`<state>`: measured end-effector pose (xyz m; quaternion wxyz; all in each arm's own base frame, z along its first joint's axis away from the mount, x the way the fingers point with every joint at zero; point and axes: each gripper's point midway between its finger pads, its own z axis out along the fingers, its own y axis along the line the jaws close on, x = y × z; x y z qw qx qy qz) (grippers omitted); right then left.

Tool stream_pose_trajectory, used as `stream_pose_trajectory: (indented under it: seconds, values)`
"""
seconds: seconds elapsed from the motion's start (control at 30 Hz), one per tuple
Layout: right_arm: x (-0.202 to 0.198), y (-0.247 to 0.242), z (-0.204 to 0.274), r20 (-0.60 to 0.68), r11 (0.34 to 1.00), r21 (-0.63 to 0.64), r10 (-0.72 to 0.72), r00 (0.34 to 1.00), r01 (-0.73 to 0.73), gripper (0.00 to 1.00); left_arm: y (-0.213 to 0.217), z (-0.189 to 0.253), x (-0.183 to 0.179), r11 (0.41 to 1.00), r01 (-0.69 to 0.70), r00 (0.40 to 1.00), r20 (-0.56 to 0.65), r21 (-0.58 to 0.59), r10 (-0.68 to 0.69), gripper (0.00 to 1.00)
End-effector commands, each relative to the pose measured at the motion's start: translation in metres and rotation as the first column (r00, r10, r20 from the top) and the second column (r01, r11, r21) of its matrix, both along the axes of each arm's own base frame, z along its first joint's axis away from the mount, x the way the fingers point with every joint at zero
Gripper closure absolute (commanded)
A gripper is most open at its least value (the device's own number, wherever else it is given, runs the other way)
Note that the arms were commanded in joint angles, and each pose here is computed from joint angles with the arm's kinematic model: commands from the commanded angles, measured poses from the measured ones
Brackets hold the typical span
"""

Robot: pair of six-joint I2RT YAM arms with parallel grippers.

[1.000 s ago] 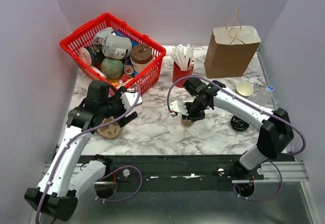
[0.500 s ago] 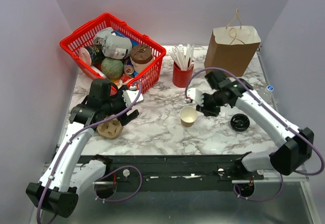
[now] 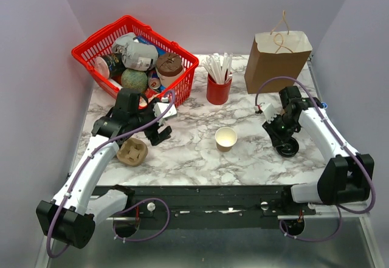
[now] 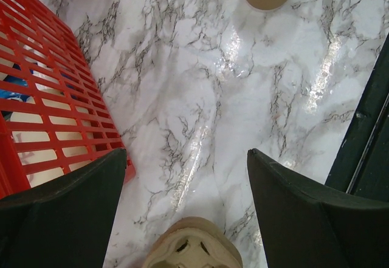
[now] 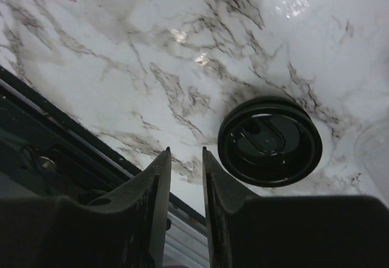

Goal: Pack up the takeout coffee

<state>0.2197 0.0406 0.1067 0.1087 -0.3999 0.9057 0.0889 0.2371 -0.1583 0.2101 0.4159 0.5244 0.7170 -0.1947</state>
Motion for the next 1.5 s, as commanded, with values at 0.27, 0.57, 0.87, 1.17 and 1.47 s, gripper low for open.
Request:
stream_pose_trajectory:
  seconds: [0.27, 0.57, 0.87, 1.17, 1.47]
  values:
    - [0.015, -0.057, -0.021, 0.012, 0.984, -0.180, 0.008, 1.000, -0.006, 0.64, -0.009, 0.015, 0.001, 0.999, 0.031, 0.999, 0.043, -0.038, -0.030, 0.12]
    - [0.026, -0.049, -0.020, 0.022, 0.991, -0.135, -0.006, 1.000, 0.008, 0.61, -0.011, 0.011, -0.002, 0.999, 0.040, 0.999, 0.037, -0.032, -0.038, 0.12]
    - [0.032, -0.034, -0.015, -0.065, 0.932, -0.088, -0.357, 0.932, 0.351, 0.49, -0.007, 0.007, -0.003, 1.000, 0.030, 0.999, 0.029, -0.004, -0.030, 0.11]
    - [0.004, -0.033, -0.040, -0.158, 0.912, -0.127, -0.407, 0.900, 0.391, 0.49, -0.005, 0.004, -0.001, 1.000, 0.022, 1.000, 0.017, 0.015, -0.022, 0.11]
    - [0.007, -0.034, -0.051, -0.171, 0.904, -0.143, -0.424, 0.889, 0.403, 0.49, -0.006, 0.002, 0.001, 1.000, 0.024, 1.000, 0.009, 0.015, -0.024, 0.11]
